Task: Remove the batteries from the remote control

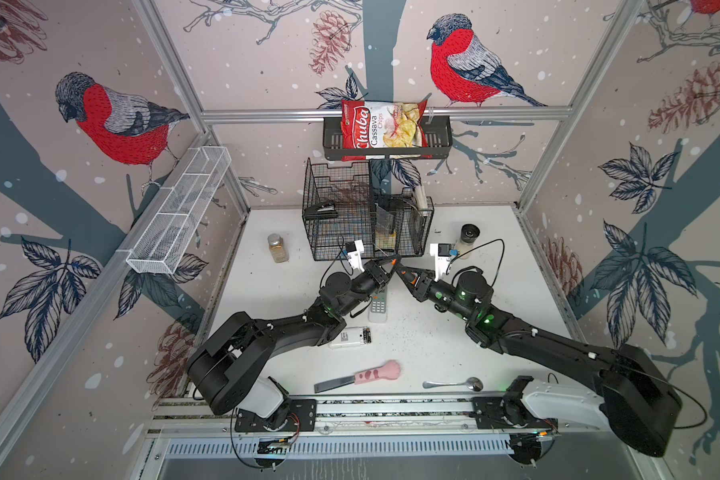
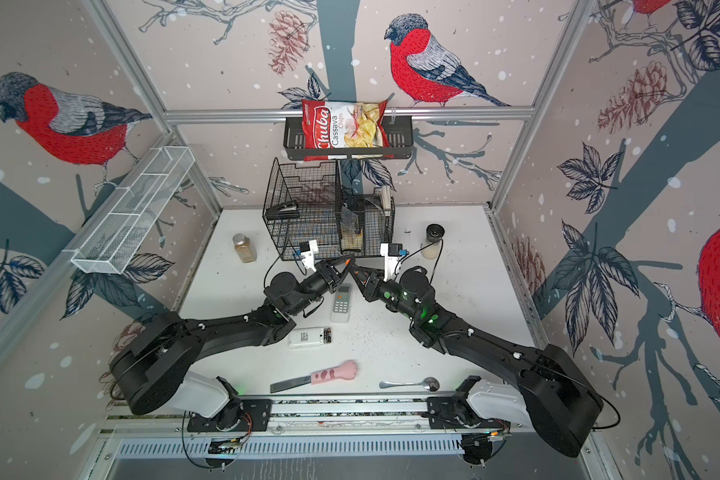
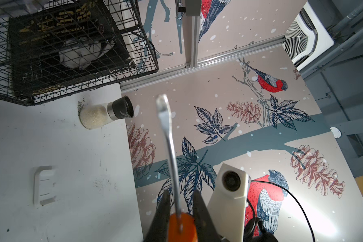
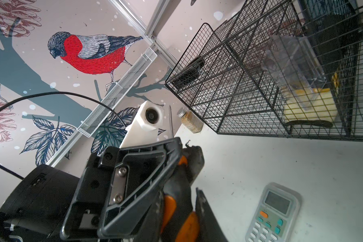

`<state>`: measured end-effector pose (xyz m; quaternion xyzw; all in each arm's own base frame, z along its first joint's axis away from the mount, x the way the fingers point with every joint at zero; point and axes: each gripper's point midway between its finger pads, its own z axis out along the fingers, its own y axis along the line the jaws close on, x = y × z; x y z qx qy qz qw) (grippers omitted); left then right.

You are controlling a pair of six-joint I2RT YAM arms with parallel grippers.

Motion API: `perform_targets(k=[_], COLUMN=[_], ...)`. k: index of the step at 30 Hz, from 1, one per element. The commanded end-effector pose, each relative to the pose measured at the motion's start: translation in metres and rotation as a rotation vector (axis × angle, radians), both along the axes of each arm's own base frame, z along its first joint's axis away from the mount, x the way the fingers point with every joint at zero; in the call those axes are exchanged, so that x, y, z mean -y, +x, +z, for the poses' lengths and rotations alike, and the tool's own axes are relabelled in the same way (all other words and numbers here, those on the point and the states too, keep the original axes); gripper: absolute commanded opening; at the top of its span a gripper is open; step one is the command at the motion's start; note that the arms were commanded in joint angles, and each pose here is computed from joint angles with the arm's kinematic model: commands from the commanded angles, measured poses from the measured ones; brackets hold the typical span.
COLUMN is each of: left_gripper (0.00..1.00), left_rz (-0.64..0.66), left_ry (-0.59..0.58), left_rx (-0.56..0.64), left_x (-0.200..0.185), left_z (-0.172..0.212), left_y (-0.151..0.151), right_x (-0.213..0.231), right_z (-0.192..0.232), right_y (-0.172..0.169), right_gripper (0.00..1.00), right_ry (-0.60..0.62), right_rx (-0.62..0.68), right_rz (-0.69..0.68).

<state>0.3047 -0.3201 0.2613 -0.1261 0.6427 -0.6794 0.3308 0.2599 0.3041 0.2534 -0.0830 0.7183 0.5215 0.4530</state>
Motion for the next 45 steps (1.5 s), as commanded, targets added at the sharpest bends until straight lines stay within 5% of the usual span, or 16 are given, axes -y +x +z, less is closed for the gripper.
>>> perform_targets(k=[1, 11, 21, 28, 45], left_gripper=[0.00, 0.00, 0.39, 0.52, 0.57], left_rz=[-0.006, 0.018, 0.063, 0.102, 0.250], left_ry=[0.078, 0.105, 0.178, 0.263, 0.763], left_rx=[-0.026, -0.008, 0.028, -0.005, -0.274], left_x=[0.002, -0.005, -0.019, -0.042, -0.169], left_z=[-0.022, -0.023, -0.019, -0.037, -0.130], left_y=[-0.002, -0.002, -0.004, -0.010, -0.031], right_x=[0.001, 0.006, 0.013, 0.022, 0.023], right_z=[0.029, 0.016, -0.006, -0.016, -0.094], right_y=[0.001, 0.007, 0.000, -0.006, -0.095], right_gripper=[0.07, 0.00, 0.00, 0.00, 0.00], right_ry=[0.063, -0.042, -0.163, -0.208, -0.568], right_rx=[0.091, 0.066, 0.014, -0.008, -0.281], right_rz=[-0.010, -0.052, -0.042, -0.052, 0.123])
